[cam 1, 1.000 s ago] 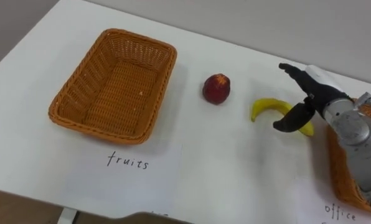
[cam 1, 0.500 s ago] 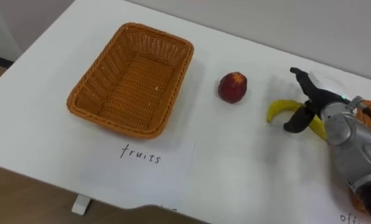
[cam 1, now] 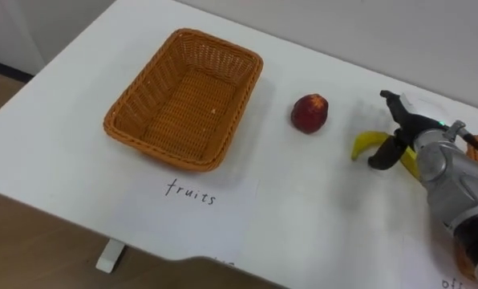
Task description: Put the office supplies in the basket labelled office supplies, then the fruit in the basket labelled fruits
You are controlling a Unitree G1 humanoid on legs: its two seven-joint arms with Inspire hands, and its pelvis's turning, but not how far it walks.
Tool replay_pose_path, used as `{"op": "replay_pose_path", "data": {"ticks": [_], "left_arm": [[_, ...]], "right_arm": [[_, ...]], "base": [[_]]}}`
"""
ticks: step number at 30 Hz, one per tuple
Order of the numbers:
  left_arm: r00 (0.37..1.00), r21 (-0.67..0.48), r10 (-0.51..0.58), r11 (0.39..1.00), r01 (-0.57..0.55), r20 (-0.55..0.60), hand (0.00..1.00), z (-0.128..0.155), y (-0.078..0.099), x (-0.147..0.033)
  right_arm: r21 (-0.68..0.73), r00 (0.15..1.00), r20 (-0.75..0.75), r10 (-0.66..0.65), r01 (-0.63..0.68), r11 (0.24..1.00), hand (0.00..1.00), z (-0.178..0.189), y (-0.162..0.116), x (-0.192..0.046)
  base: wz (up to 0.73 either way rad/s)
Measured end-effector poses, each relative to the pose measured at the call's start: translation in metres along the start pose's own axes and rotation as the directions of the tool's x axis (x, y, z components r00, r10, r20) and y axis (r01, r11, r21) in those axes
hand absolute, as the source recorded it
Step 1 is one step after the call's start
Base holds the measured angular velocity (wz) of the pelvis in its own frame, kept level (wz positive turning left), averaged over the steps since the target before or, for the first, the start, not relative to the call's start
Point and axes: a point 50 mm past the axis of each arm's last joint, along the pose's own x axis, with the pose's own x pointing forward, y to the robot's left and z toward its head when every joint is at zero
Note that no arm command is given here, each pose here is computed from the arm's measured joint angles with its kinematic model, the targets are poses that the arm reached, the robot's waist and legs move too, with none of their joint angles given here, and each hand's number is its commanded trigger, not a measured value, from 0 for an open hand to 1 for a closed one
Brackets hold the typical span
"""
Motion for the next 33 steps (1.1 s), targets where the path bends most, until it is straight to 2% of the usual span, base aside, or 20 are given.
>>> {"op": "replay_pose_path", "data": {"ticks": [16, 22, 28, 33], "left_arm": [[0.999, -0.004, -0.005, 1.0, 0.006, 0.049, 0.0, 0.013, -0.003, -0.001], [0.999, -0.024, -0.011, 1.0, 0.013, 0.052, 0.0, 0.014, -0.004, -0.001], [0.998, -0.022, -0.02, 1.0, 0.021, 0.053, 0.0, 0.016, -0.005, -0.001], [0.998, -0.021, -0.029, 0.999, 0.03, 0.055, 0.0, 0.016, -0.005, -0.001]], "right_arm": [[0.006, 1.0, -0.026, -0.004, 0.004, 1.0, 0.0, -0.005, -0.005, 0.004], [0.063, 0.999, -0.042, 0.009, -0.007, 0.998, 0.0, -0.011, -0.005, 0.006], [0.125, 0.998, -0.038, 0.049, -0.044, 0.991, 0.0, -0.011, -0.005, 0.006], [0.162, 0.991, -0.032, 0.132, -0.125, 0.979, 0.0, -0.013, 0.0, 0.005]], "base": [[0.01], [0.01], [0.01], [0.01]]}}
